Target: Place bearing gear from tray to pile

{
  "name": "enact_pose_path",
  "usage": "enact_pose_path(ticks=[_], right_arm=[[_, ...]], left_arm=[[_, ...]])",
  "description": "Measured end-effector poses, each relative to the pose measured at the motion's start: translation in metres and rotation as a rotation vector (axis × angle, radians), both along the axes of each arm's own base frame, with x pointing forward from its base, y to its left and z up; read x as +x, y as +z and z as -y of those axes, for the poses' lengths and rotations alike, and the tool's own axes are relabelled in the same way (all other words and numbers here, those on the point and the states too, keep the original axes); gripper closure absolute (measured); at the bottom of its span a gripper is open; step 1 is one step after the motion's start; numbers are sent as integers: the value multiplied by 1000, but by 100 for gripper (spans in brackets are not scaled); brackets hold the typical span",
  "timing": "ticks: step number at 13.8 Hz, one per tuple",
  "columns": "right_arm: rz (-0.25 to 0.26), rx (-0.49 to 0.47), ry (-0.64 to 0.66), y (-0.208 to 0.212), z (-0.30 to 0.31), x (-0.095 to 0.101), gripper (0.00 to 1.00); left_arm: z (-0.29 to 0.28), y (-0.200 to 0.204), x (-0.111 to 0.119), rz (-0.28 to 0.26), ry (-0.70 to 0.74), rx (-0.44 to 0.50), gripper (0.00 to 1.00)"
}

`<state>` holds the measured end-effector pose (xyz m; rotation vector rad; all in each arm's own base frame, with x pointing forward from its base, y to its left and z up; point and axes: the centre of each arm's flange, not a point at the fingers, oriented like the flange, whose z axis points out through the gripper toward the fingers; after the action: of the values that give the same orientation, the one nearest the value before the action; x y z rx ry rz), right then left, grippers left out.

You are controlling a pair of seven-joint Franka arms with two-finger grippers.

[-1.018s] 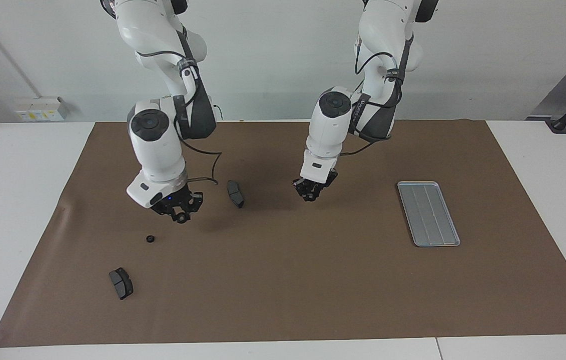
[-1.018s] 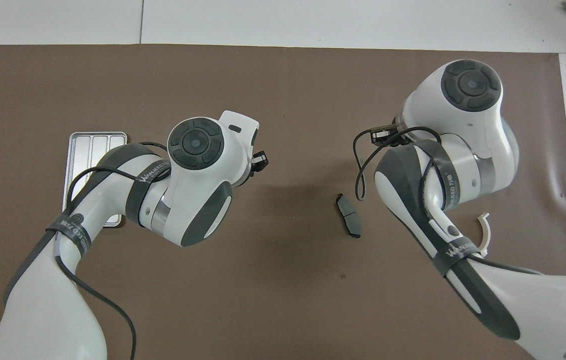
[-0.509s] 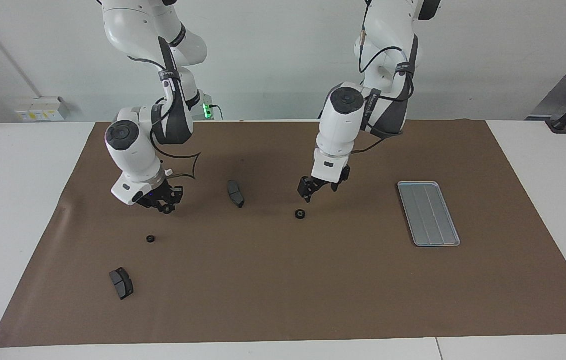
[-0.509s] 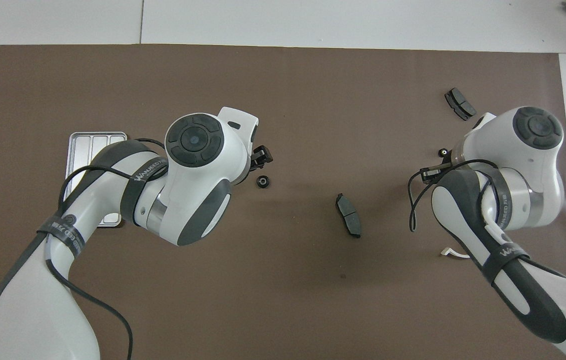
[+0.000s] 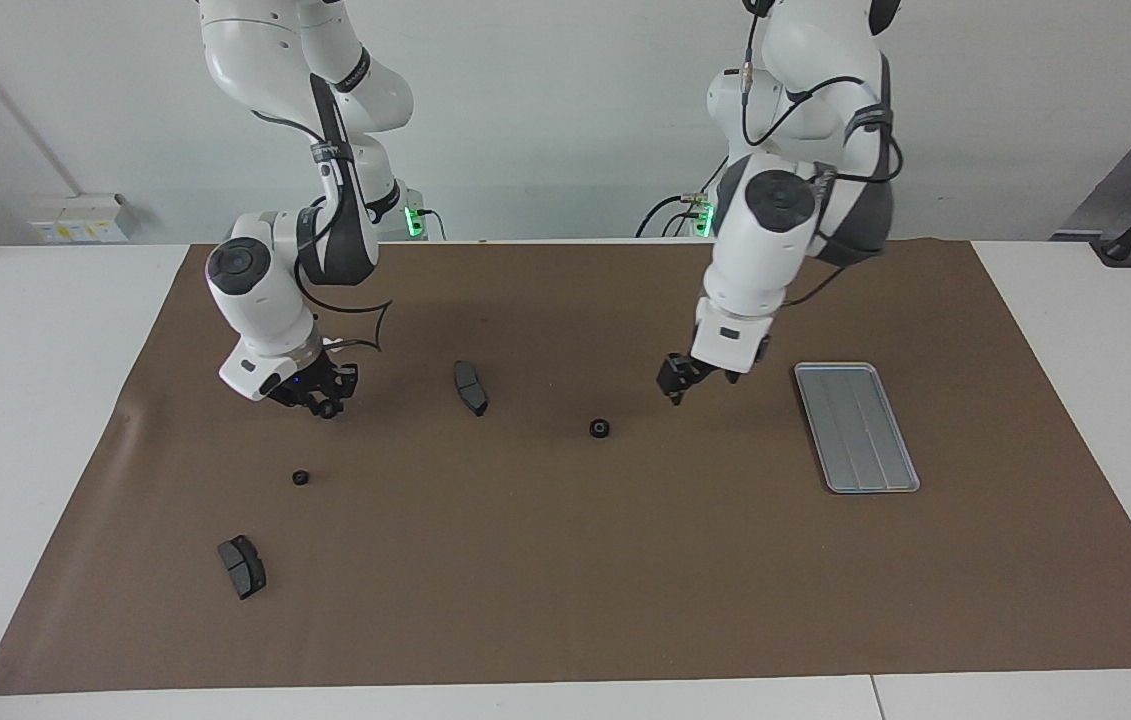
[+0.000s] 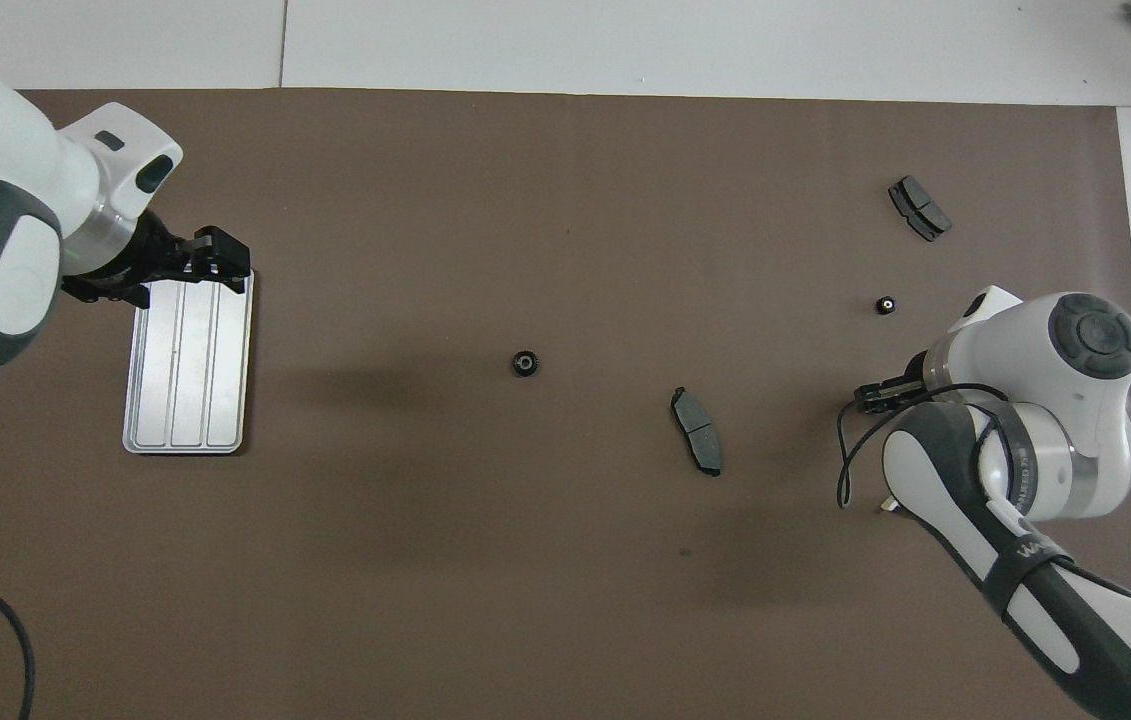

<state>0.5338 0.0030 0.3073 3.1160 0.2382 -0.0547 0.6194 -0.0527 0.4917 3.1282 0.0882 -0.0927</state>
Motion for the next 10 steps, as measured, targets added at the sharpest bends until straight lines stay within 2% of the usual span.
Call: enact_pose_path(ticks=[3,6,10], right_arm=[[44,2,5,20,-7,11,0],[119,11,-49,75,-44,38,0],[162,32,-96,146,-116,65,0]], left_arm=[[-52,23,-7,8,-51,-6,0],[-45,68,-29,39,-71,-2,0],[-35,111,-54,79,-88,4,0]])
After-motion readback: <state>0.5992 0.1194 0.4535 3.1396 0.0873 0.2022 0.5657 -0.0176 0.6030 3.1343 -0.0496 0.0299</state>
